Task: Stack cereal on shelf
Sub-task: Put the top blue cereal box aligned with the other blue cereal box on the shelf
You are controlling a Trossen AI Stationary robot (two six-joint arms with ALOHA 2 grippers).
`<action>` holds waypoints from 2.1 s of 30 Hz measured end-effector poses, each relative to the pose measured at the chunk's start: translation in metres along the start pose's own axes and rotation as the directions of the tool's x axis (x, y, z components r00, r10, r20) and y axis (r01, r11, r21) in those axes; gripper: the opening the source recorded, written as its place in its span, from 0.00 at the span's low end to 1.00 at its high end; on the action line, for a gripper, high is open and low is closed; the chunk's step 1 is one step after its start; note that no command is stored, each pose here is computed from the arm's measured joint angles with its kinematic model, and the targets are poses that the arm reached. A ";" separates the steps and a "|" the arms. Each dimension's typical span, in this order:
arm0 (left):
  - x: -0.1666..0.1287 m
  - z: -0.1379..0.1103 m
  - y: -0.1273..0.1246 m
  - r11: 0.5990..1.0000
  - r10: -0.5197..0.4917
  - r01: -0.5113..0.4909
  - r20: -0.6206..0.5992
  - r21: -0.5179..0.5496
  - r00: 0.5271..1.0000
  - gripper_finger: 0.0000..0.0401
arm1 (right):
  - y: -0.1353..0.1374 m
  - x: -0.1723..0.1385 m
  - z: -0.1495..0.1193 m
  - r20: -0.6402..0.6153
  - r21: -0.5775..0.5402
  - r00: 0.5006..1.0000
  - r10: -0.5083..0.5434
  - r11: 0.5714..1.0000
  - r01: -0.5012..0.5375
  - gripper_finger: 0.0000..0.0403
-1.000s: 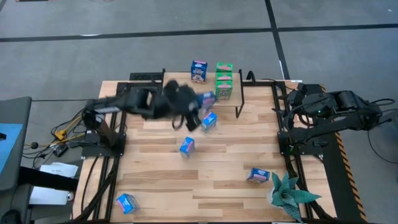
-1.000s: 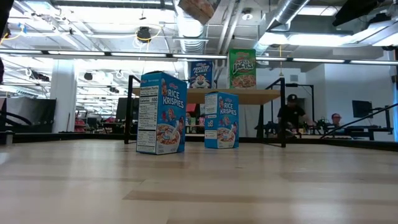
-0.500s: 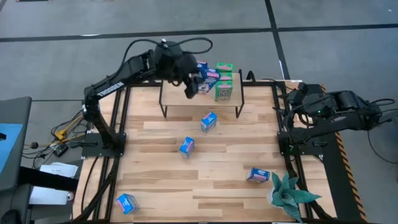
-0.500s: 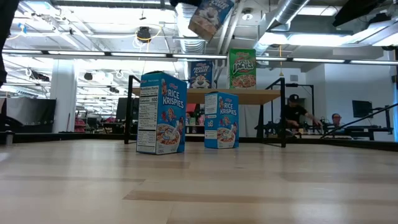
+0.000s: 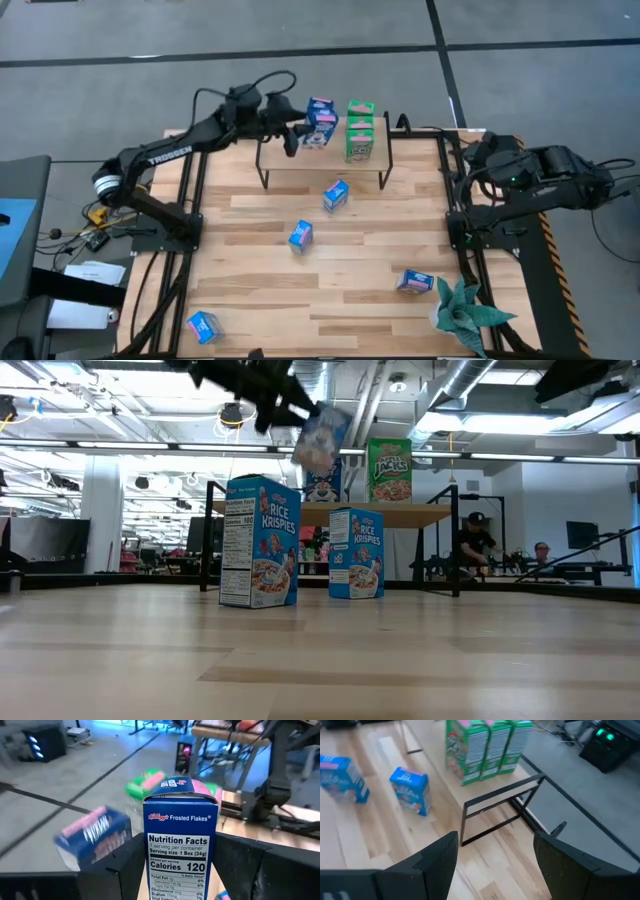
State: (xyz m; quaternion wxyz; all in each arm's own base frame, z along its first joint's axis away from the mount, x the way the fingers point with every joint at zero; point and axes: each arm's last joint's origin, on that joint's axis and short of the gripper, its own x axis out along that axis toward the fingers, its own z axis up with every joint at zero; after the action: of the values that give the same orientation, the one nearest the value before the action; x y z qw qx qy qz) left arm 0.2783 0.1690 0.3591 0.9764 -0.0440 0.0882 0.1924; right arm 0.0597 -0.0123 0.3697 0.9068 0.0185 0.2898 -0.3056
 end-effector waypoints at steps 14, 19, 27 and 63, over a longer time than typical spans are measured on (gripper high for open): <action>0.007 -0.047 0.022 0.998 -0.012 0.027 0.213 -0.065 0.977 0.50 | -0.002 0.000 0.001 0.023 0.024 0.997 -0.070 0.997 0.070 0.71; 0.018 -0.052 0.024 0.997 -0.024 0.041 0.260 -0.063 0.965 0.50 | -0.002 0.000 0.000 0.020 0.022 0.997 -0.071 0.997 0.070 0.71; 0.027 -0.058 0.023 0.998 -0.002 0.018 0.277 -0.056 0.961 0.50 | -0.003 0.000 -0.002 -0.002 0.001 0.997 -0.078 0.997 0.078 0.71; 0.040 -0.102 -0.014 0.991 0.135 -0.137 0.145 0.004 0.980 0.50 | -0.004 0.000 -0.004 -0.019 -0.013 0.997 -0.078 0.997 0.078 0.71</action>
State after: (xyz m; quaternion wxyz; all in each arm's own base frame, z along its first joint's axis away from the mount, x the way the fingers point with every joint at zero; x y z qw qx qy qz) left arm 0.3040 0.1583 0.2526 0.9651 -0.0169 0.0212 0.2606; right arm 0.0553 -0.0143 0.3668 0.8913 0.0048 0.3011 -0.3389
